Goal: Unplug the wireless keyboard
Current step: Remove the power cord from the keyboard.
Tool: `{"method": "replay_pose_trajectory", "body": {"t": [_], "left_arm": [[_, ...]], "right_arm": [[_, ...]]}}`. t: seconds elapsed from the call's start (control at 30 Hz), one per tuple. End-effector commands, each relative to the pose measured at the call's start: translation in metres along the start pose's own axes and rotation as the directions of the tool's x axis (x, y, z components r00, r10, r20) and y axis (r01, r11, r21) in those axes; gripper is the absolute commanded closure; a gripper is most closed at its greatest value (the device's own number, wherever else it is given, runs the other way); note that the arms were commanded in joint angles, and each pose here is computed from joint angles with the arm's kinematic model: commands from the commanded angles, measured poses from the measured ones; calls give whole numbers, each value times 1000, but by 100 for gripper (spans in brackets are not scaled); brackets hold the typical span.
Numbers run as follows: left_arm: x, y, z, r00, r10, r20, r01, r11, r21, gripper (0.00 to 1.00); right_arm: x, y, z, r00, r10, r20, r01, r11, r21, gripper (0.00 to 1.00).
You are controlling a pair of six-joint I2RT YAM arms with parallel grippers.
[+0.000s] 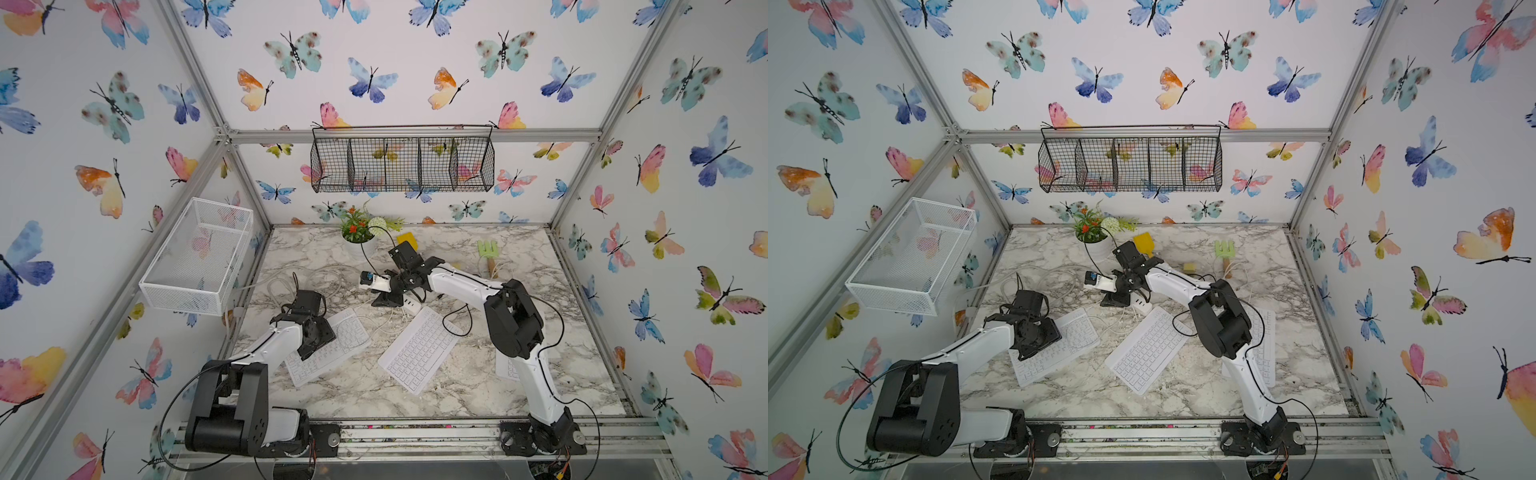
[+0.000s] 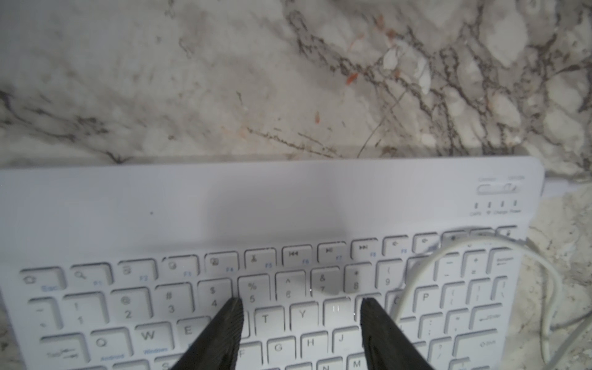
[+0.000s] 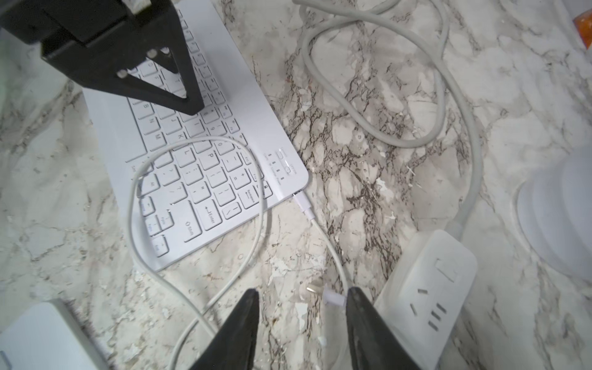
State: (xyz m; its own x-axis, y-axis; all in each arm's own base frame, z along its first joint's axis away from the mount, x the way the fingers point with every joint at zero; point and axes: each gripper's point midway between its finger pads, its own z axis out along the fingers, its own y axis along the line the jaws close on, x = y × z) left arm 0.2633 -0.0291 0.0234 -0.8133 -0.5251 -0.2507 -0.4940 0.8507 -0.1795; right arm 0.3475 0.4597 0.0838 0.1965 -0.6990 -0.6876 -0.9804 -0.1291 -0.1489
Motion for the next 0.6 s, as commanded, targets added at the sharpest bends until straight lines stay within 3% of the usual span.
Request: {"method": "replay_pose_trajectory", "body": {"t": [0.0,0.27,0.57], "left_arm": [[28,30,9,992,-19,-128,1,990,-141,38],[25,33,7,982,55,-180,-94,971,-219,39],[18,25,3,990,47,-135,-73,978,-197,39]], "right_arm": [[15,4,17,990,-119,-80,117,992,-38,51],[18,-3,57,976,-206,-78,202,978,-54,49],[23,13,84,981,-192,-27,188,976,-114,50]]}}
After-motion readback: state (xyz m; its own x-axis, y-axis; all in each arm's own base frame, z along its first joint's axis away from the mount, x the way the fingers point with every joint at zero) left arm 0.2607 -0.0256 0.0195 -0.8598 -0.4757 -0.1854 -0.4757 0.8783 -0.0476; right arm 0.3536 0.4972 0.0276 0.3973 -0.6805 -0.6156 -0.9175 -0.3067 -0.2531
